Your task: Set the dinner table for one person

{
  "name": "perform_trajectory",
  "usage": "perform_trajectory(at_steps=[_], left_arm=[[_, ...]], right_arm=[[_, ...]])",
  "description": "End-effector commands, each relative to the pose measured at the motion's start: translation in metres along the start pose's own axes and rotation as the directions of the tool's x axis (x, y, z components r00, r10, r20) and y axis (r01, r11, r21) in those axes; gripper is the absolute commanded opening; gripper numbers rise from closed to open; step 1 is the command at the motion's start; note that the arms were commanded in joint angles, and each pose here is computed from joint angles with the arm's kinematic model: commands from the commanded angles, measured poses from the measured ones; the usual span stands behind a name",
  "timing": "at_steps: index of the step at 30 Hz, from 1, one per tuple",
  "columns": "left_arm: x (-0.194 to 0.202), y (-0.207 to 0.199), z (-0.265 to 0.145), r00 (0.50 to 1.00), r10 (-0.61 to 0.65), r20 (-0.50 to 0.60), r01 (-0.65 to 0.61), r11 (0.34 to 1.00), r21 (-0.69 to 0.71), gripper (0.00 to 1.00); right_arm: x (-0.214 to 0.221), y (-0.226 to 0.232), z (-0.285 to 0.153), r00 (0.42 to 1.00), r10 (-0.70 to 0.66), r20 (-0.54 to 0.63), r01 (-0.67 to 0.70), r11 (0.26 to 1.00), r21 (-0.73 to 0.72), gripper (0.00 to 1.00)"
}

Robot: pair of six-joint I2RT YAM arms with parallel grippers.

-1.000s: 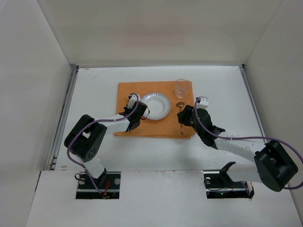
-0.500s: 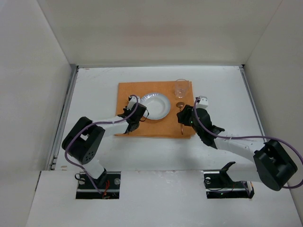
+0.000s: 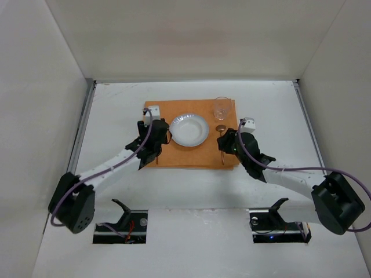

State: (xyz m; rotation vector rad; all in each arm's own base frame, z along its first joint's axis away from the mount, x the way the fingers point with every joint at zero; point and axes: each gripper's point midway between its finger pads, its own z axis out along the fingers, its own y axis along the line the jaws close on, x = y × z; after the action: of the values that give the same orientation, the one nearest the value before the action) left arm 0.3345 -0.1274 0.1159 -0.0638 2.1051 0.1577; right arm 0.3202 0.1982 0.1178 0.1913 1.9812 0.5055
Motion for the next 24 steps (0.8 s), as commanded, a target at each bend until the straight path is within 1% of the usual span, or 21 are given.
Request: perform_trajectory(at_steps=[1, 2, 4, 5, 6, 7, 8, 10, 12, 13, 15, 18, 21, 24], left_arm=[[-0.030, 0.019, -0.018, 0.979, -0.180, 0.094, 0.182, 0.983, -0.007, 0.51], [-0.033, 0.027, -0.020, 0.966, -0.234, 0.105, 0.237, 0.971, -0.015, 0.51], [-0.027, 0.049, -0.021, 0.932, -0.344, 0.117, 0.351, 0.935, -0.046, 0.51], [-0.024, 0.057, -0.021, 0.917, -0.379, 0.122, 0.388, 0.920, -0.060, 0.51], [-0.017, 0.071, -0.022, 0.892, -0.431, 0.134, 0.443, 0.892, -0.083, 0.50], [-0.015, 0.081, -0.025, 0.872, -0.466, 0.149, 0.482, 0.871, -0.095, 0.50], [-0.010, 0.096, -0.029, 0.829, -0.531, 0.175, 0.552, 0.827, -0.108, 0.50], [0.001, 0.118, -0.034, 0.773, -0.598, 0.210, 0.629, 0.765, -0.136, 0.50], [0.014, 0.139, -0.038, 0.745, -0.628, 0.226, 0.666, 0.723, -0.187, 0.49], [0.027, 0.151, -0.038, 0.737, -0.639, 0.220, 0.676, 0.699, -0.234, 0.49], [0.045, 0.165, -0.039, 0.744, -0.641, 0.189, 0.664, 0.680, -0.311, 0.50], [0.064, 0.172, -0.037, 0.738, -0.657, 0.154, 0.662, 0.658, -0.359, 0.52], [0.065, 0.173, -0.036, 0.706, -0.691, 0.155, 0.693, 0.629, -0.352, 0.55], [0.064, 0.174, -0.033, 0.697, -0.701, 0.152, 0.699, 0.617, -0.362, 0.58]], right_arm=[[-0.030, 0.017, -0.007, 0.995, 0.038, 0.096, -0.032, 0.998, -0.055, 0.50], [-0.033, 0.017, -0.009, 0.993, 0.047, 0.108, -0.041, 0.997, -0.058, 0.42], [-0.041, 0.013, -0.017, 0.986, 0.091, 0.138, -0.083, 0.995, -0.063, 0.19], [-0.044, 0.010, -0.020, 0.982, 0.117, 0.151, -0.107, 0.992, -0.067, 0.13], [-0.052, 0.005, -0.026, 0.972, 0.150, 0.182, -0.139, 0.988, -0.070, 0.10], [-0.056, 0.000, -0.028, 0.965, 0.167, 0.202, -0.157, 0.985, -0.068, 0.09], [-0.062, -0.009, -0.032, 0.953, 0.194, 0.232, -0.185, 0.981, -0.060, 0.09], [-0.069, -0.023, -0.037, 0.935, 0.234, 0.266, -0.230, 0.972, -0.050, 0.13], [-0.073, -0.034, -0.039, 0.918, 0.269, 0.291, -0.269, 0.962, -0.043, 0.20], [-0.075, -0.044, -0.041, 0.907, 0.290, 0.306, -0.296, 0.955, -0.029, 0.24], [-0.076, -0.058, -0.042, 0.887, 0.329, 0.325, -0.343, 0.939, -0.013, 0.33], [-0.078, -0.073, -0.044, 0.867, 0.350, 0.354, -0.379, 0.925, 0.013, 0.45], [-0.078, -0.089, -0.046, 0.853, 0.360, 0.379, -0.409, 0.911, 0.055, 0.49], [-0.076, -0.090, -0.044, 0.854, 0.368, 0.369, -0.418, 0.906, 0.063, 0.52]])
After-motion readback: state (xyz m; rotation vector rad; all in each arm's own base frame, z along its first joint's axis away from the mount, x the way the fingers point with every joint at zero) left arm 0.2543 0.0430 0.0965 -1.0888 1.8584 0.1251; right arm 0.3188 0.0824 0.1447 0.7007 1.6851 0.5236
